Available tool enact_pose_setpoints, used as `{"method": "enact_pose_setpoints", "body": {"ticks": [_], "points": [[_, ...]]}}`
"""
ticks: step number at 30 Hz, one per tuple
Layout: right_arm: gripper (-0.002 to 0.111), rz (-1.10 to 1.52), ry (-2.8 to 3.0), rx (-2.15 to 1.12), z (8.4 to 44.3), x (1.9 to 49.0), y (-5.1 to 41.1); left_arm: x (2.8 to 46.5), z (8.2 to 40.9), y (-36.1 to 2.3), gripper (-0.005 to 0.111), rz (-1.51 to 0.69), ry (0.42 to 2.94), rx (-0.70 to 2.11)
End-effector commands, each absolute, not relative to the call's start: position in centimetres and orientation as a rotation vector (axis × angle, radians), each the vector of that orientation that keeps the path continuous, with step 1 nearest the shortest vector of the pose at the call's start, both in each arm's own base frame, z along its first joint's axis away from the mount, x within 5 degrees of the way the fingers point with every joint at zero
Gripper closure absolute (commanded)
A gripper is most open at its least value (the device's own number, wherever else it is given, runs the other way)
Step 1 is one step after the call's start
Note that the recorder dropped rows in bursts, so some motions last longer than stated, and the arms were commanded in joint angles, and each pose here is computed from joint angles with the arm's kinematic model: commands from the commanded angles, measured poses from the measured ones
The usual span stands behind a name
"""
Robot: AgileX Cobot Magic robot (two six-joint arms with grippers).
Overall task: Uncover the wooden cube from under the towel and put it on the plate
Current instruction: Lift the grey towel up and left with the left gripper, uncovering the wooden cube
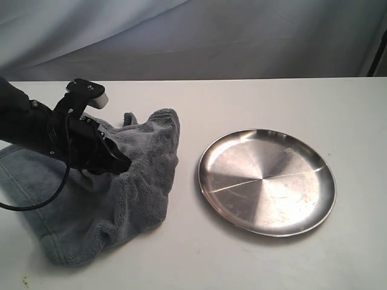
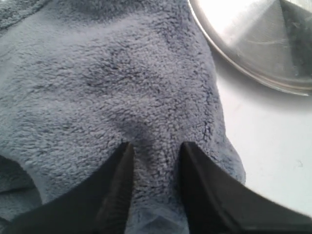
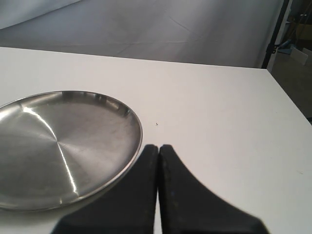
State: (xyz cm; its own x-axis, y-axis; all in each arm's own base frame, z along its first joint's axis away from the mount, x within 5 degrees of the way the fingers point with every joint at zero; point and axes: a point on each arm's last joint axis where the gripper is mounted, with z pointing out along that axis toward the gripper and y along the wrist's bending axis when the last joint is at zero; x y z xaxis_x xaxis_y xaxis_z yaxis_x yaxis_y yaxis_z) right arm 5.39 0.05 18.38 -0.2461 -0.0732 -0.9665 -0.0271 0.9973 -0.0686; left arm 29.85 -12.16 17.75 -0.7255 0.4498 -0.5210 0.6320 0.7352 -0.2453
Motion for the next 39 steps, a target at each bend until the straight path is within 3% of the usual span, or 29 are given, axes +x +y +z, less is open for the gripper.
{"method": "enact_pose_setpoints", "body": {"ticks": [1, 6, 12, 22, 29, 39], "points": [[0.108, -0.051, 1.817, -0.082, 18.3, 5.4, 0.0, 29.8, 16.3, -12.3, 0.088, -0.597, 2.548, 0.857], [0.108, -0.051, 1.817, -0.082, 18.3, 5.4, 0.0, 29.4, 16.5, -12.5, 0.107, -0.645, 2.549, 0.896], [0.108, -0.051, 1.817, -0.082, 18.3, 5.4, 0.0, 29.4, 18.5, -12.9, 0.107, -0.704, 2.493, 0.846], [0.108, -0.051, 1.817, -0.082, 18.3, 5.4, 0.0, 27.0, 27.0, -12.8, 0.107, -0.719, 2.24, 0.901], [0.108, -0.051, 1.817, -0.082, 18.3, 5.4, 0.0, 22.9, 32.5, -12.0, 0.107, -0.719, 2.061, 0.962], [0.108, -0.051, 1.817, -0.082, 18.3, 5.4, 0.0, 20.9, 34.9, -11.3, 0.107, -0.656, 1.962, 0.973]]}}
